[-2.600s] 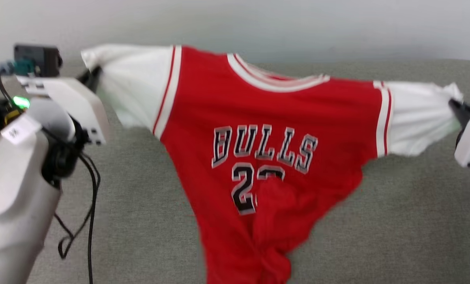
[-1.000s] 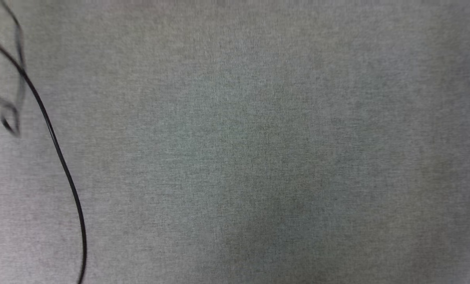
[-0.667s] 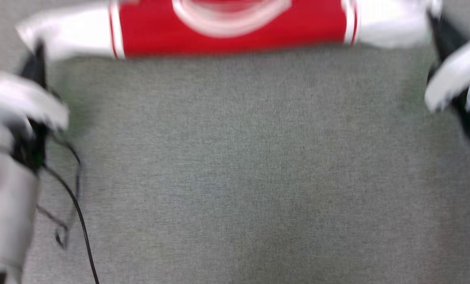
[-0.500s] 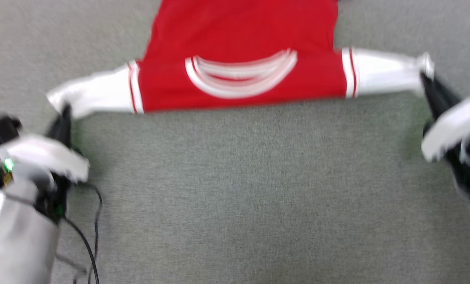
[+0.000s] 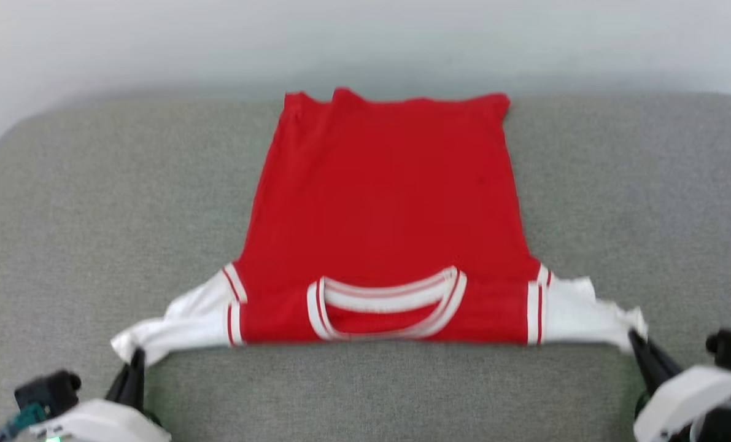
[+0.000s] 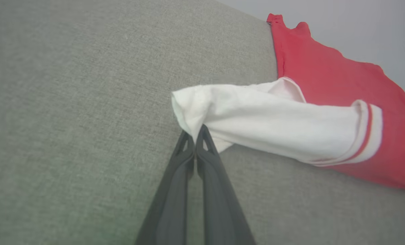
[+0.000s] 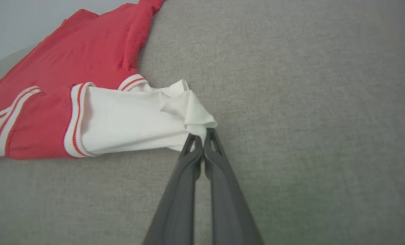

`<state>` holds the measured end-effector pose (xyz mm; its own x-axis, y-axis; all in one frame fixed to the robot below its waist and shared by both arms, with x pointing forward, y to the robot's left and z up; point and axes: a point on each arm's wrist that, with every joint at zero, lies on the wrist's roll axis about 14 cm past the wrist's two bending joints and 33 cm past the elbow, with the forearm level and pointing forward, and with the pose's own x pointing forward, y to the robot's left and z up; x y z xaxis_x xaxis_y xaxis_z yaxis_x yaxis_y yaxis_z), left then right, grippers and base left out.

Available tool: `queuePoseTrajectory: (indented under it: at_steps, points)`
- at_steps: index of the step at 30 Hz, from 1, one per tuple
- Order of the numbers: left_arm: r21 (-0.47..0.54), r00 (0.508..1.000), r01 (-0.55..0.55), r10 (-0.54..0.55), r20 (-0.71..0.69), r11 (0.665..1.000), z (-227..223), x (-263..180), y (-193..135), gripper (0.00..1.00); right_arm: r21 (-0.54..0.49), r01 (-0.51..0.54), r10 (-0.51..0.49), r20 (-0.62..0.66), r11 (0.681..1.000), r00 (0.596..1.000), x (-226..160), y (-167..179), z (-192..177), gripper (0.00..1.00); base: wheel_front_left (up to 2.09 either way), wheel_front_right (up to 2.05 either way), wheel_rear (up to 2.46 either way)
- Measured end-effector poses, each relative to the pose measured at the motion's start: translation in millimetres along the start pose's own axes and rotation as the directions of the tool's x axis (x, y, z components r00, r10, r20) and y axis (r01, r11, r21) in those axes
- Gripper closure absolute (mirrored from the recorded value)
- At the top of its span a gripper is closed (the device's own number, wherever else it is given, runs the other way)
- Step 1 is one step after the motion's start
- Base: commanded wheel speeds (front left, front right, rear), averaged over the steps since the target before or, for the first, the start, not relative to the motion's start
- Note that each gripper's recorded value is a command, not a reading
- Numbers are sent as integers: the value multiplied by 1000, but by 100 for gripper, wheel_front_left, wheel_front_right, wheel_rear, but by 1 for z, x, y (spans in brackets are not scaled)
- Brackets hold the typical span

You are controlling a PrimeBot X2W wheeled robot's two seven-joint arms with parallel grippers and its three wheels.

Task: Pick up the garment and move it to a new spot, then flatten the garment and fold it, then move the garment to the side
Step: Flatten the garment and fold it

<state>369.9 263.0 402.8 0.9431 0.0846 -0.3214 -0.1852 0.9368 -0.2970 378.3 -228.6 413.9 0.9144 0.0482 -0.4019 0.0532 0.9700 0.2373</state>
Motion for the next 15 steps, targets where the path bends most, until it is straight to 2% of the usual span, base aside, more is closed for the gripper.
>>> queuePoseTrajectory:
  at_steps: [7, 13, 14, 15]
  points:
    - [6, 999, -15, 15, -34, 1000, -20, -46, 3, 100, 64, 56, -53, -56, 996, 997, -46, -3, -34, 100, 0, 0, 0]
    - [9, 999, -6, 6, -46, 1000, -26, -63, 0, 100, 82, 67, -59, -89, 994, 994, -59, 1, -47, 100, 0, 0, 0]
    - [9, 999, 1, -1, -46, 1000, -26, -63, -2, 100, 81, 64, -56, -99, 995, 993, -59, 2, -49, 89, 0, 0, 0]
    - [14, 999, 8, -7, -46, 1000, -25, -64, -4, 100, 84, 63, -54, -101, 995, 993, -59, 3, -49, 60, 0, 0, 0]
